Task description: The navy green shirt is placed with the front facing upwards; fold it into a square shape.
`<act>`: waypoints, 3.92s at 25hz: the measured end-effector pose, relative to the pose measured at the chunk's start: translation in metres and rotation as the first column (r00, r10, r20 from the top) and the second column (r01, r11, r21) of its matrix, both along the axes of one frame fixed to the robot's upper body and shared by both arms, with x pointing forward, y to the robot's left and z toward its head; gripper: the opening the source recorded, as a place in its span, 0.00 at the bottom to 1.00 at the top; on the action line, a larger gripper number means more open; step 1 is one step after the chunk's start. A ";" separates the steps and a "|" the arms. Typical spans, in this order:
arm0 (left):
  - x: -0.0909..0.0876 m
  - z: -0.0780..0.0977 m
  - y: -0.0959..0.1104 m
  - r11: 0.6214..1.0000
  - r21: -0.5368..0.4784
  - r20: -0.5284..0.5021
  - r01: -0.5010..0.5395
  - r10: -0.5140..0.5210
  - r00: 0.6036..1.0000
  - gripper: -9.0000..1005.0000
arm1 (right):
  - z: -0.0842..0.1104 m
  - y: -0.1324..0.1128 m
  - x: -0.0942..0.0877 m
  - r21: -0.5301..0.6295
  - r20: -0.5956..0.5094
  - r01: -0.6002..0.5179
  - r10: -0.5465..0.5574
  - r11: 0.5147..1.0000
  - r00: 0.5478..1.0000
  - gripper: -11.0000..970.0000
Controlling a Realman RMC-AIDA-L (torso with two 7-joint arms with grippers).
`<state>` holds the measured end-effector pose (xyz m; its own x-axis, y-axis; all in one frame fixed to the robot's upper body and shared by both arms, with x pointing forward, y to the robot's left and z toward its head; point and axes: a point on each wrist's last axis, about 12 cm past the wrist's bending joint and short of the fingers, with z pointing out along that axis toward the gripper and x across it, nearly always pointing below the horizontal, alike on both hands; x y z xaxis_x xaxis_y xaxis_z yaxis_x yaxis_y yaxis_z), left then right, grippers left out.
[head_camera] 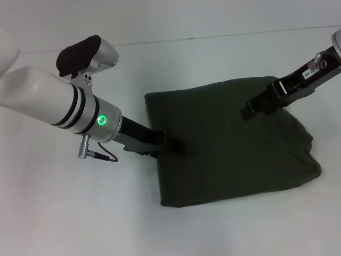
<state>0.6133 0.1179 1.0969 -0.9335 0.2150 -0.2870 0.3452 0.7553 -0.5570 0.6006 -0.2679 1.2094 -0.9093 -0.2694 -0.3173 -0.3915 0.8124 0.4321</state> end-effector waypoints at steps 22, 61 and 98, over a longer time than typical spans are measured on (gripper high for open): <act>0.003 0.005 0.020 1.000 0.007 -0.004 -0.029 0.029 1.000 0.15 | -0.003 -0.005 -0.001 0.014 -0.006 0.018 -0.018 1.000 1.000 0.76; -0.003 0.035 0.154 0.959 0.051 0.073 -0.279 0.275 0.959 0.49 | -0.002 -0.003 0.001 0.031 0.008 0.006 -0.007 1.000 1.000 0.76; -0.173 -0.050 0.174 0.887 -0.302 0.771 0.349 0.013 0.636 0.93 | -0.168 -0.014 -0.168 0.267 0.864 -0.615 0.099 0.742 0.494 0.78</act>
<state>0.4405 0.2914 1.0472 -0.3214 0.0466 -0.9458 0.8664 0.4176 -0.2738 0.4321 -0.2816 1.0412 -0.0885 -0.0798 -0.9929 -0.9587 0.2774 0.0632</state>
